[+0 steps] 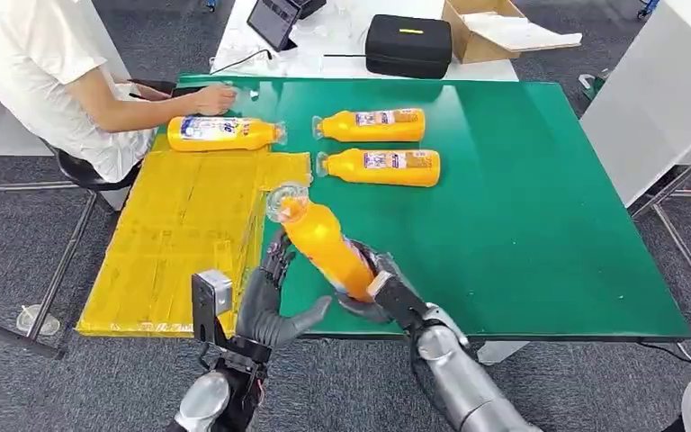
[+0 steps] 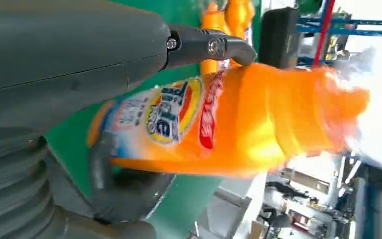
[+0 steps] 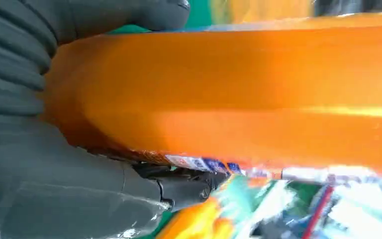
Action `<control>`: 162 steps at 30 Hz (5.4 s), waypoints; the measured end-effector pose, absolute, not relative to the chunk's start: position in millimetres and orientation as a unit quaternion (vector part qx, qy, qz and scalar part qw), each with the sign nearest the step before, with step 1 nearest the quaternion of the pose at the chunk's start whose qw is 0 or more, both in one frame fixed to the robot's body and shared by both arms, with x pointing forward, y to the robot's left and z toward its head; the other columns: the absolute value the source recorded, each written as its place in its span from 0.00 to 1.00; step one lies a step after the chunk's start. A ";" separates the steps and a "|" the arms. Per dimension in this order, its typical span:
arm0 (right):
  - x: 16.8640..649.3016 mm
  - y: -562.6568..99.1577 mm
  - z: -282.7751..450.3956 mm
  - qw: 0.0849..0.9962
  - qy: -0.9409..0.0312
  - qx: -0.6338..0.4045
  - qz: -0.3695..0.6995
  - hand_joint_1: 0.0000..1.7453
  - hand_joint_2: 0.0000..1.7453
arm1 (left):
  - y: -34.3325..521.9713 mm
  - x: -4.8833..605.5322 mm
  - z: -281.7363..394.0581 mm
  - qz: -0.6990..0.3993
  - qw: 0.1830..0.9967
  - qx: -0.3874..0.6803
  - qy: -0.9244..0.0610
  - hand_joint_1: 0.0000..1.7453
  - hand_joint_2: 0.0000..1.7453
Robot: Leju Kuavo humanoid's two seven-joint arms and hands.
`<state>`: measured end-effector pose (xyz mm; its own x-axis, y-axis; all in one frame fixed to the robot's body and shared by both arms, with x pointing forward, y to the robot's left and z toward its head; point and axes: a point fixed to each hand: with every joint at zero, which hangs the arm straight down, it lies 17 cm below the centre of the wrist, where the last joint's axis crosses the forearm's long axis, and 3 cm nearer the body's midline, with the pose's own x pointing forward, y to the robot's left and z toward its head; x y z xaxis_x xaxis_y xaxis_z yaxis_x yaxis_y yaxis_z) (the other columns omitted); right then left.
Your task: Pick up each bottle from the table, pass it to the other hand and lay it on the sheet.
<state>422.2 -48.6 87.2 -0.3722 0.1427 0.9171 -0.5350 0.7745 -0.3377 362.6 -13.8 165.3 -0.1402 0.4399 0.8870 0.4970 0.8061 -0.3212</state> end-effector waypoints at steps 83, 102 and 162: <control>399.6 -162.2 212.7 0.285 -0.865 -0.341 0.232 0.00 1.00 | 141.9 505.7 -12.7 -0.560 0.628 0.151 -0.519 0.00 1.00; 391.7 -168.5 174.0 0.273 -0.823 -0.380 0.321 0.00 1.00 | 106.4 487.5 13.9 -0.557 0.552 0.163 -0.599 0.00 1.00; 512.4 -268.4 28.3 0.483 -0.606 -0.410 0.481 0.00 1.00 | -19.1 360.8 136.9 -0.391 0.463 -0.074 -0.792 0.00 1.00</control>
<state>512.4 -268.4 28.3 -0.1969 0.9616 0.1911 0.0328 0.2013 -0.9790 360.8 -19.1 136.9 -0.5599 -0.2447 0.7916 0.4793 0.6837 0.5504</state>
